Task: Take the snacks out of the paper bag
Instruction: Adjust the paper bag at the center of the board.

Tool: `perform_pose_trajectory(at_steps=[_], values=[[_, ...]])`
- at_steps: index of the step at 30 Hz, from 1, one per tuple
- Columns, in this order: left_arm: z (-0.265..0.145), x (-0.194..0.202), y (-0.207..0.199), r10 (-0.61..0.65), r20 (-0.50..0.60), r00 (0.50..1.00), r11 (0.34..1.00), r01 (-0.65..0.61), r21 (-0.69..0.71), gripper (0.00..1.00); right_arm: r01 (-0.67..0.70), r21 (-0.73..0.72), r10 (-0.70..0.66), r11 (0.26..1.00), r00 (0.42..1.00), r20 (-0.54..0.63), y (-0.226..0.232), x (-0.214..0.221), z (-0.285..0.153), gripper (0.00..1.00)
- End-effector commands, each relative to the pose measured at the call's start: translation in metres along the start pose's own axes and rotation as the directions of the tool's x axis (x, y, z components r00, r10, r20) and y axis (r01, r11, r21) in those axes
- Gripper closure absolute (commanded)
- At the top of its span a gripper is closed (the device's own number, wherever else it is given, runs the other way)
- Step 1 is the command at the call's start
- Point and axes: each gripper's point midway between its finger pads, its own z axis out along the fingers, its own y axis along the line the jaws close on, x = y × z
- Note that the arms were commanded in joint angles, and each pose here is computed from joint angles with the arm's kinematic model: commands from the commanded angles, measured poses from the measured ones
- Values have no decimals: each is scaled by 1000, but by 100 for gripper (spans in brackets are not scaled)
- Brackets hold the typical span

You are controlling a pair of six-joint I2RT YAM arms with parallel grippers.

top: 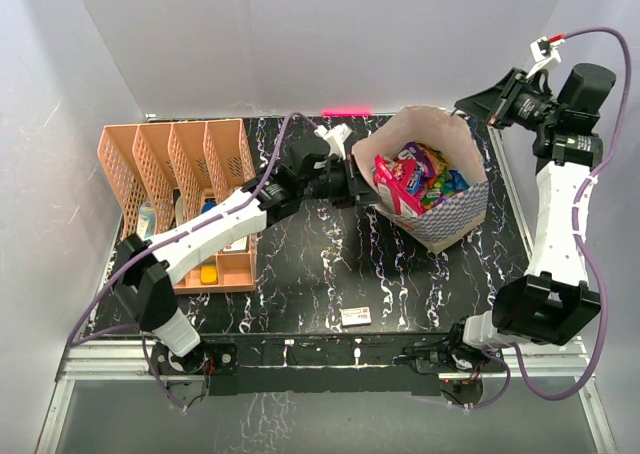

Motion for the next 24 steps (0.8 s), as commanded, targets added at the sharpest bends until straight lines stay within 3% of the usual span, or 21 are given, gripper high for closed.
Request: perform_pose_trajectory(at_steps=[1,2,8,15,20,24], values=[[-39,12,10,79,0,997,993,-78,-89,94,159,-182,-148,970,986,71,74,-12,-6,92],[-43,13,19,97,3,995,987,-96,-129,90,160,-181,-149,970,986,73,77,-10,-5,92],[-87,14,35,214,14,977,949,-205,-240,43,164,-171,-156,971,986,62,82,7,1,92],[-131,28,37,347,-10,938,911,-340,-234,2,210,-207,-209,956,977,29,96,28,-3,92],[-145,19,7,388,35,921,912,-378,-159,2,217,-252,-216,943,976,34,116,54,-11,92],[-143,13,-30,332,82,940,943,-332,-26,2,197,-292,-182,936,980,77,135,66,-18,92]])
